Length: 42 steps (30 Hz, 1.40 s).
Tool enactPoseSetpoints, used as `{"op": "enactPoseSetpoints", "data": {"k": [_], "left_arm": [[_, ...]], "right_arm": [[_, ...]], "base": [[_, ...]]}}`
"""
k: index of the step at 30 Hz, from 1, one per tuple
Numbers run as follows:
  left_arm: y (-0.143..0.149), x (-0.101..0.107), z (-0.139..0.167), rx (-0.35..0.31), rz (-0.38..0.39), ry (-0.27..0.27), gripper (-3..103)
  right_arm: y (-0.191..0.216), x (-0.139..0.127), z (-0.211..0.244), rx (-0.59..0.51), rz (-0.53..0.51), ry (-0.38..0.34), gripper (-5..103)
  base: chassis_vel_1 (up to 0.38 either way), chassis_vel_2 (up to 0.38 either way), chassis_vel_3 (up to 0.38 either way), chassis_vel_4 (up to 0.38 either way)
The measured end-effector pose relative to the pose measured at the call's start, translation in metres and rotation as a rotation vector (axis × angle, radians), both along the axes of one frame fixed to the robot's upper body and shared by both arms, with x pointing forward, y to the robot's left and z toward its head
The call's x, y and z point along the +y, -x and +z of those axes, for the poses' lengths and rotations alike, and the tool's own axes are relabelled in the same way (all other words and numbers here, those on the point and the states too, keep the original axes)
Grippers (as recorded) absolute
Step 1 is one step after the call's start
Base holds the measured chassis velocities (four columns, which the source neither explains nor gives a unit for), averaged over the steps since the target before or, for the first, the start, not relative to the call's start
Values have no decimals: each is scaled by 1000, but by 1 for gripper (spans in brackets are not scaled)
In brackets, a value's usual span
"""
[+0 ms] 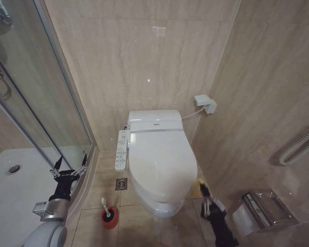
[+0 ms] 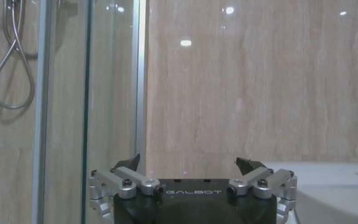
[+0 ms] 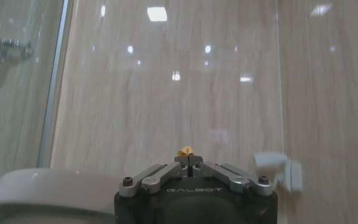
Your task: Open the toilet lid, clean the toilet bowl with a toilet brush, close the toilet lid, and flush.
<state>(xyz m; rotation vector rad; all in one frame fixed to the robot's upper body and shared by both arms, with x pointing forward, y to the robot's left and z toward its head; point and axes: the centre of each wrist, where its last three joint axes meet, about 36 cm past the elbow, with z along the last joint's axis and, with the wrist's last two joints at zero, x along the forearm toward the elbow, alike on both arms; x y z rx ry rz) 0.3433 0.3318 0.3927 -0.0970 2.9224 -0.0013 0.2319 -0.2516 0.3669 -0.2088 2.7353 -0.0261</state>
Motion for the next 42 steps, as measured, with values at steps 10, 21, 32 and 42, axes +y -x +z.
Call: {"op": "enactPoseSetpoints", "data": {"k": [10, 21, 32, 42], "left_arm": [[-3, -2, -12, 34, -14, -26, 100], [0, 0, -16, 53, -16, -53, 100], [2, 6, -19, 66, -12, -65, 100], [0, 3, -24, 81, -11, -72, 100]], "right_arm": [[-53, -13, 58, -104, -4, -38, 0], [-128, -29, 94, -163, -19, -74, 0], [-214, -52, 124, -161, -72, -130, 0], [-272, -52, 126, -110, -71, -131, 0]], "base": [[0, 0, 0, 0], [0, 0, 0, 0], [0, 0, 0, 0], [0, 0, 0, 0]]}}
